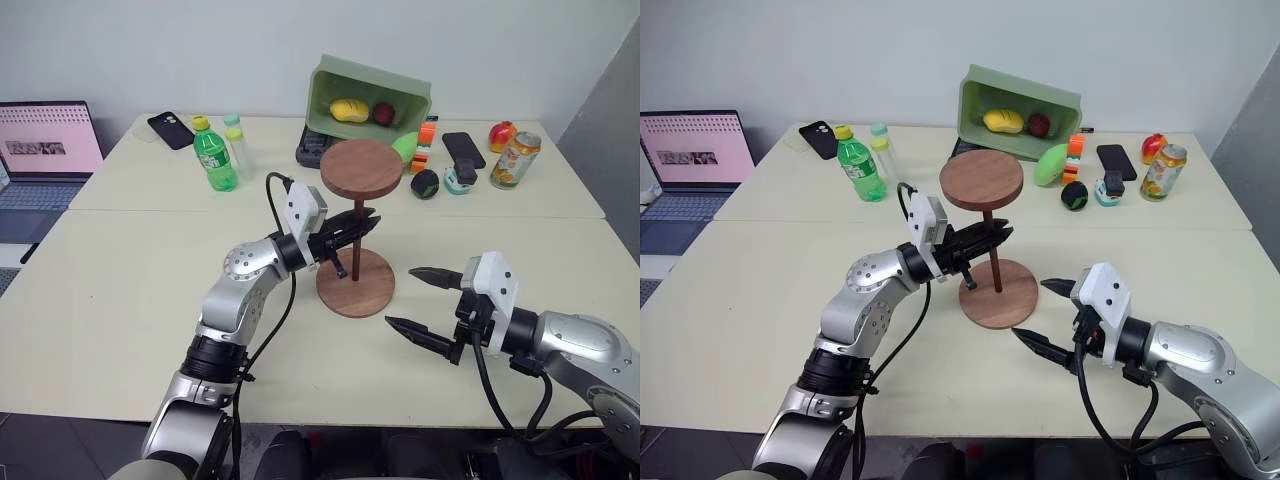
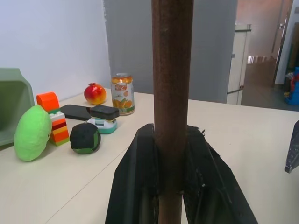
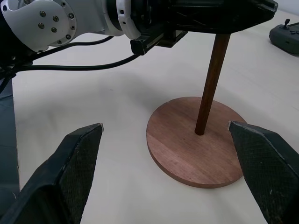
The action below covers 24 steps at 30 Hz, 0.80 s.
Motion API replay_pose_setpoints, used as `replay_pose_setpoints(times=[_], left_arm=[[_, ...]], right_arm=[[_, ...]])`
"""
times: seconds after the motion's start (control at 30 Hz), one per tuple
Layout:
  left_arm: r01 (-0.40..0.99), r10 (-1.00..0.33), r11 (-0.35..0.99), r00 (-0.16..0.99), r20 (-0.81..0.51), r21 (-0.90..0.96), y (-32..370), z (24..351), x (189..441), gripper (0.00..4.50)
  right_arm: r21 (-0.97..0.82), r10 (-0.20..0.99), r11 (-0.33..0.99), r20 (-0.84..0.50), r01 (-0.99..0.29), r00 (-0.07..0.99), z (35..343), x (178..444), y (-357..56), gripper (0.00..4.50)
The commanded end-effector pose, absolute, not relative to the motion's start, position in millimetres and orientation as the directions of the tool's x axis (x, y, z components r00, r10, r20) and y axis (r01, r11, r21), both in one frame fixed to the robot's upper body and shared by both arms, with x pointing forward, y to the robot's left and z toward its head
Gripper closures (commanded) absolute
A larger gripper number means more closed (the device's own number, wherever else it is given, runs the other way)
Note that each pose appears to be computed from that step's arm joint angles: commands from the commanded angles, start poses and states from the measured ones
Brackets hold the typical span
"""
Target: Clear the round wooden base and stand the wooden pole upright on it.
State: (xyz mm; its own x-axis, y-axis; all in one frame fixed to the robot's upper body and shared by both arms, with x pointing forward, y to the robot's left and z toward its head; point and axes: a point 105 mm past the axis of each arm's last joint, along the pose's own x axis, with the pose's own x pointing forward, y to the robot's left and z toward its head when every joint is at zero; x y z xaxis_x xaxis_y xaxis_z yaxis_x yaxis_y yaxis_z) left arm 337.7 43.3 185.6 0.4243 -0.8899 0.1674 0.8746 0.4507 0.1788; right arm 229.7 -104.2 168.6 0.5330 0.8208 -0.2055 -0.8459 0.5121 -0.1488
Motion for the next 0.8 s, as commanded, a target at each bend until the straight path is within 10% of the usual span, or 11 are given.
replay_pose_setpoints(times=[0.03, 0.8], left_arm=[[0.849, -0.855, 0.510, 0.518, -0.025, 0.138, 60.6, 134.9, 347.4, 4.22], [0.839, -0.839, 0.528, 0.539, -0.071, 0.128, 65.4, 123.3, 346.6, 4.22]], right_arm=[[-0.174, 0.832, 0.498, -0.180, -0.850, 0.524, 176.0, 225.2, -101.0, 0.00], [-0.179, 0.835, 0.493, -0.178, -0.851, 0.521, 176.7, 226.5, -99.2, 0.00]])
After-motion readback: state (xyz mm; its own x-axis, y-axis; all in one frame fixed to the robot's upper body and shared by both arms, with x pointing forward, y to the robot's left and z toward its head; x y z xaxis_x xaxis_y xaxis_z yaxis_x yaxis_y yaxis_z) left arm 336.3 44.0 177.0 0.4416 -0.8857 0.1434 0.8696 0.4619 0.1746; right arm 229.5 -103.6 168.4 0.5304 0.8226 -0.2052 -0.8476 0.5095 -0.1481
